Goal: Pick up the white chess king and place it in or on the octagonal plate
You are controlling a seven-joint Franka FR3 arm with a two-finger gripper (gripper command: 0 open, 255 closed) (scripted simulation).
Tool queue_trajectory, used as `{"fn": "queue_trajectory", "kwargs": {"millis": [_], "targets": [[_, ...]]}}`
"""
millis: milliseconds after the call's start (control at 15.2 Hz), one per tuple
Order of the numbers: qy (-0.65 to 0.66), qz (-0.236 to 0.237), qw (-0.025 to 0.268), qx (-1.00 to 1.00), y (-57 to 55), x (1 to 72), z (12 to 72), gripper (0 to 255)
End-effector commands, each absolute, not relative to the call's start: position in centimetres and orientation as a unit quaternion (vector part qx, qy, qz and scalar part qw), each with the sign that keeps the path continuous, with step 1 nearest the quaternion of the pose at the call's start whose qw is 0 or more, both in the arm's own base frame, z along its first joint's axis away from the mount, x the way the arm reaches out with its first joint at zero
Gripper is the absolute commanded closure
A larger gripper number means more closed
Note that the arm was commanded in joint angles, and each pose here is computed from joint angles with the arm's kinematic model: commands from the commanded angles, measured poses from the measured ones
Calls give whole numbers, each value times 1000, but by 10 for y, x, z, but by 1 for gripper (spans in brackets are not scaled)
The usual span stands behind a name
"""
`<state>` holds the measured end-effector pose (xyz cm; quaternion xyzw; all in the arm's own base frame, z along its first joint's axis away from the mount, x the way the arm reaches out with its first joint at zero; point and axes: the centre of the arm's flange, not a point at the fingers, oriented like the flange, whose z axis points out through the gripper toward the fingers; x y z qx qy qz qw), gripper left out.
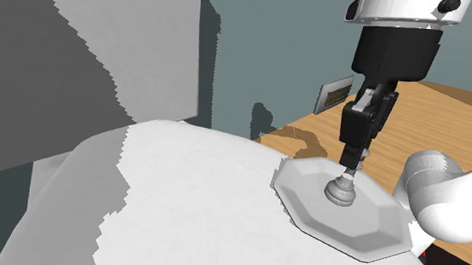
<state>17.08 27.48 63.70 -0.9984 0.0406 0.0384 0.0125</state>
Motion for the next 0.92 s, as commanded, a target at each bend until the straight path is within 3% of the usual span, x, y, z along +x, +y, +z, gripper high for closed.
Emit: {"fn": "queue_trajectory", "kwargs": {"millis": [0,66,396,660,858], "targets": [[41,38,13,-998,275,171,637,255],[41,38,13,-998,275,171,637,0],[41,38,13,-998,275,171,637,0],[41,38,13,-998,273,175,687,0],[41,38,13,-998,273,175,687,0]]}}
